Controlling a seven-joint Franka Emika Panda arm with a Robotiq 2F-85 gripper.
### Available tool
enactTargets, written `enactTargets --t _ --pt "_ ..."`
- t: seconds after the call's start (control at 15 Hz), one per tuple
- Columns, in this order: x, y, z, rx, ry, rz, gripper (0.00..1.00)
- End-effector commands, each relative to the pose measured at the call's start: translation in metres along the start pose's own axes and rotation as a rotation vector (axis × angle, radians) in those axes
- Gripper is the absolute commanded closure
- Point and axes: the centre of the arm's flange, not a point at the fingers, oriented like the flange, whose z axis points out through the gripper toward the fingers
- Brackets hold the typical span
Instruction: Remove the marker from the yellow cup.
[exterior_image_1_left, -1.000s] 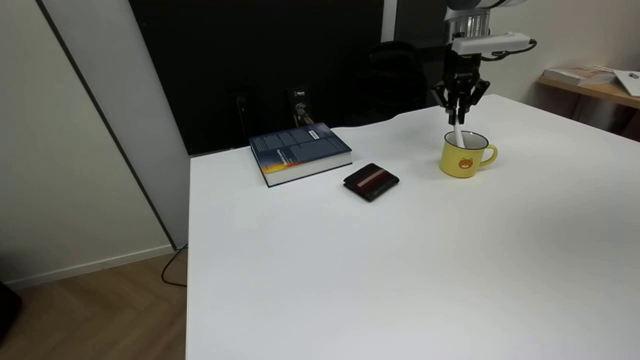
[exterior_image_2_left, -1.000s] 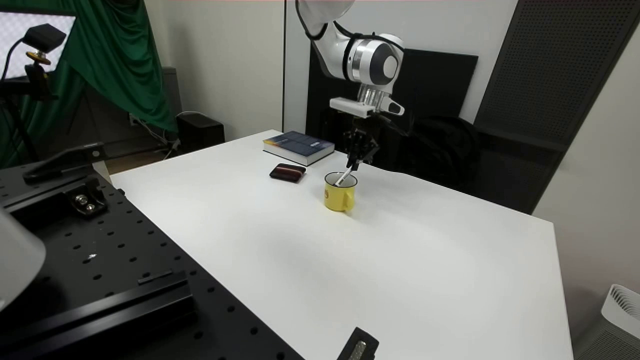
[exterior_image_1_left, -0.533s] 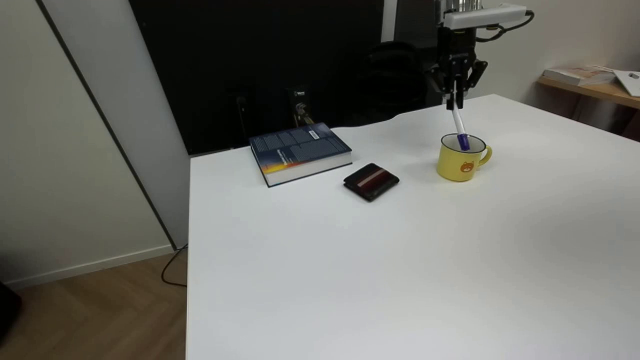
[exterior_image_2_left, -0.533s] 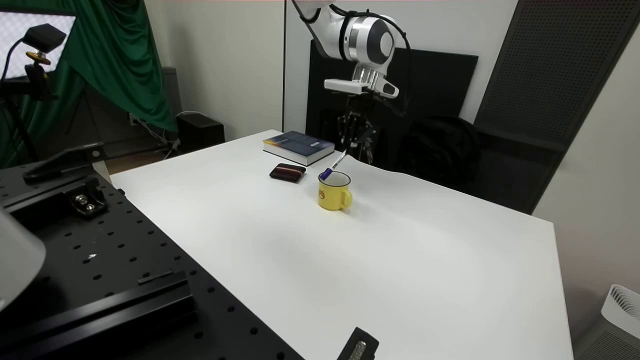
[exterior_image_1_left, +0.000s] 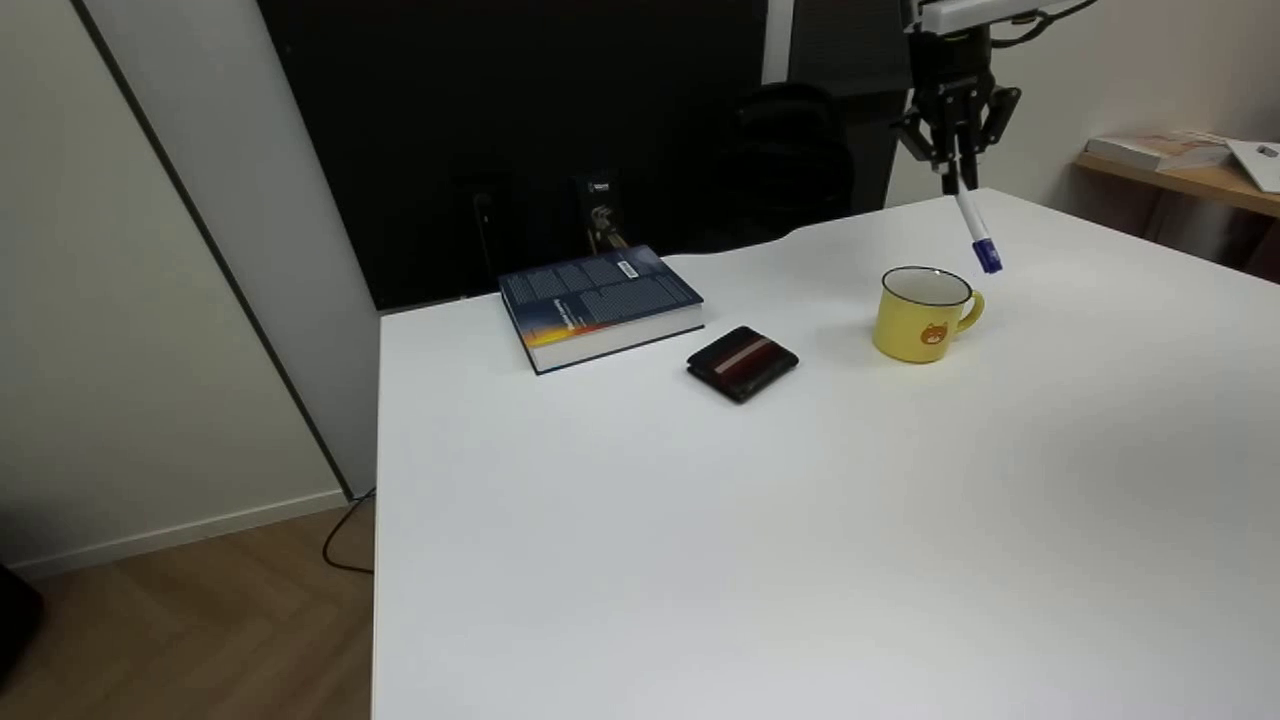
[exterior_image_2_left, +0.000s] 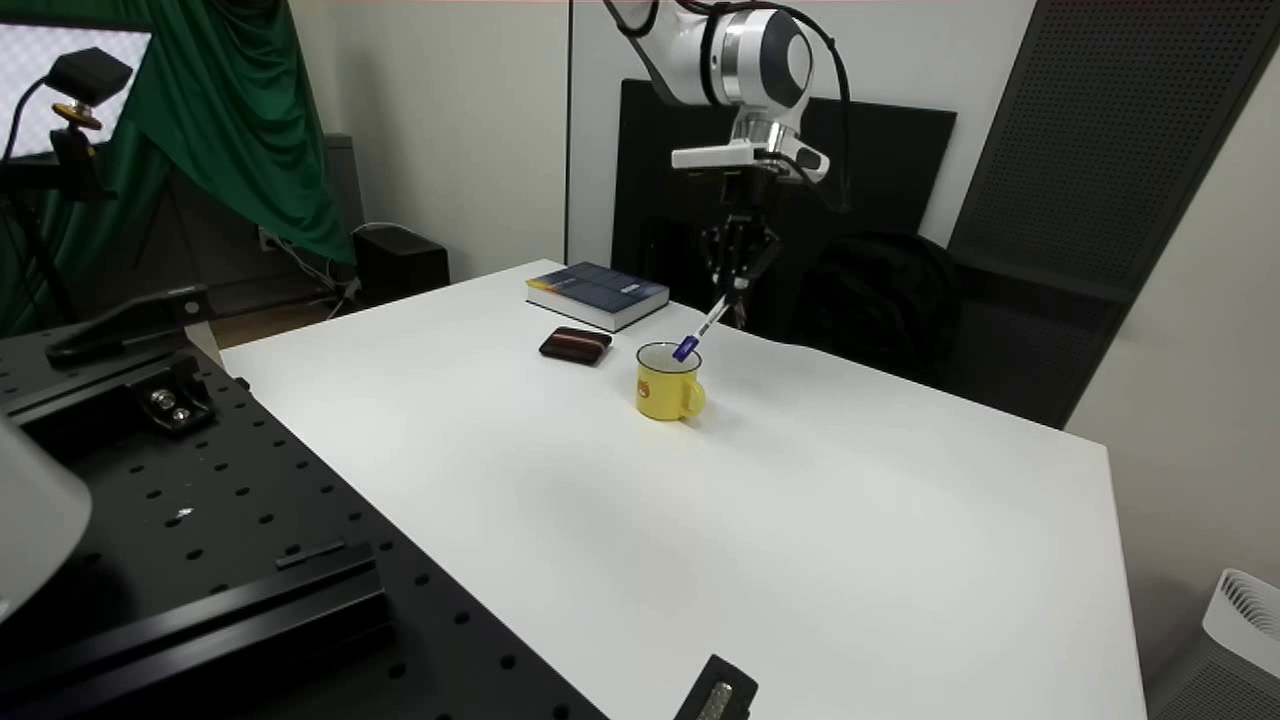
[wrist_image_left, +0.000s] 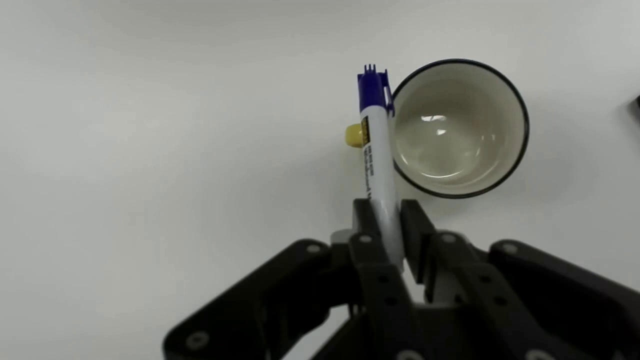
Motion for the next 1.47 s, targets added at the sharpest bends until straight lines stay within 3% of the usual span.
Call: enactTargets --t 0.0,0.2,0.87,1.4 --pt "0.013 0.038 -0.015 -0.068 -0.018 0.097 0.95" --pt "0.017 0.08 -0.01 -0.095 -0.048 0.169 0.95" --pt "0.017 0.199 0.03 -0.071 -0.123 0.372 0.95" --pt "0.013 0.258 0.068 -0.06 -0.031 0.394 0.95"
